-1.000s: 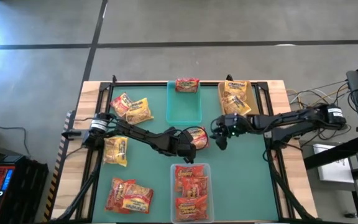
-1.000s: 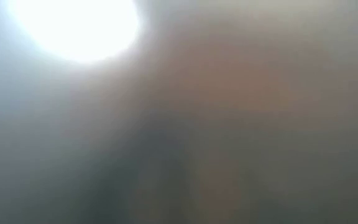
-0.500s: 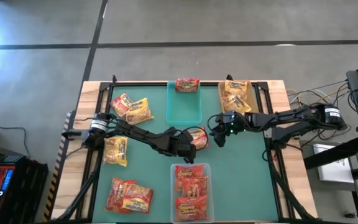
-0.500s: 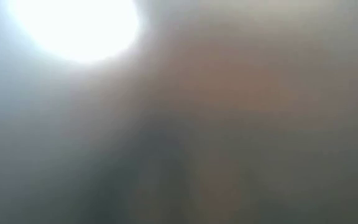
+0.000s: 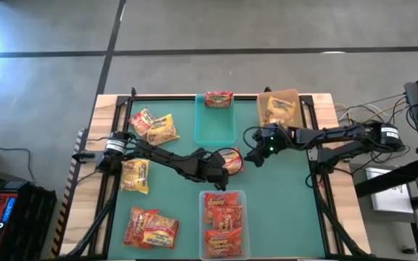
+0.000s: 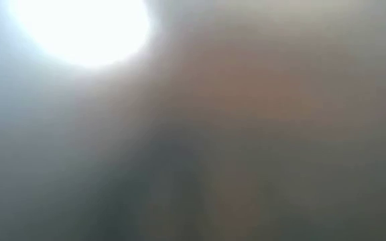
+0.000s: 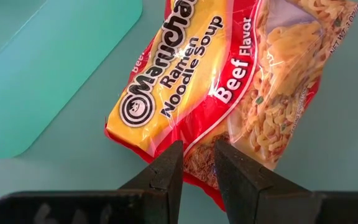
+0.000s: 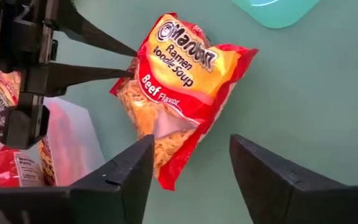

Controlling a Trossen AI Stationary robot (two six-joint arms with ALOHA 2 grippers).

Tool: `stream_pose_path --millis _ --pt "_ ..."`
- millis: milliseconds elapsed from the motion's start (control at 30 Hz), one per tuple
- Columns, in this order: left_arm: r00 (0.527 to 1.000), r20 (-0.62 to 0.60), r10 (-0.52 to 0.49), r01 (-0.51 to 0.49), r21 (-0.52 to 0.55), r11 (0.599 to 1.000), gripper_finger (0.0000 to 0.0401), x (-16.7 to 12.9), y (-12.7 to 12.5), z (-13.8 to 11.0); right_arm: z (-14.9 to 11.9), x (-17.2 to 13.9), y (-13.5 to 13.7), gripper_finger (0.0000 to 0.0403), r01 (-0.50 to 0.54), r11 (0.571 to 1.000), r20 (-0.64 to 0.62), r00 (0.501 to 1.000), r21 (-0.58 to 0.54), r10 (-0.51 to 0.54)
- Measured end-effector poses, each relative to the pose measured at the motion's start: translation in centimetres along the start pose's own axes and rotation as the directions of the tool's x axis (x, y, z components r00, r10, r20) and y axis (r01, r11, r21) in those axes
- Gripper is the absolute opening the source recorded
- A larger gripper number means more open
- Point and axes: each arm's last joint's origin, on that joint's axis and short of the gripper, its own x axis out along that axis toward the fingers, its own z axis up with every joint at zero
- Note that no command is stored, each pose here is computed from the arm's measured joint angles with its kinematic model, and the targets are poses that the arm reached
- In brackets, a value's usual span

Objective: Sort Maruchan noodles
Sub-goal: Put the bottom right red noodle pack into the transparent green bin

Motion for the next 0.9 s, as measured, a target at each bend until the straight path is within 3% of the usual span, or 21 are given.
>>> stream_pose_path --millis 467,700,900 --pt "1.0 -0.001 0.001 -0.001 0.005 1.0 0.0075 0.0 0.0 0.0 2.8 -1.0 2.7 0.0215 -0.039 0.996 0.037 0.998 -0.077 0.042" --pt "1.0 -0.001 0.001 -0.001 0.005 1.0 0.0075 0.0 0.0 0.0 0.3 0.2 4.1 0.0215 -0.074 0.992 -0.001 0.997 0.104 0.074" --pt "1.0 -0.002 0.001 -0.001 0.007 1.0 0.0075 0.0 0.0 -0.1 -2.0 1.0 4.6 0.0215 -0.108 0.983 0.051 0.994 0.151 0.101"
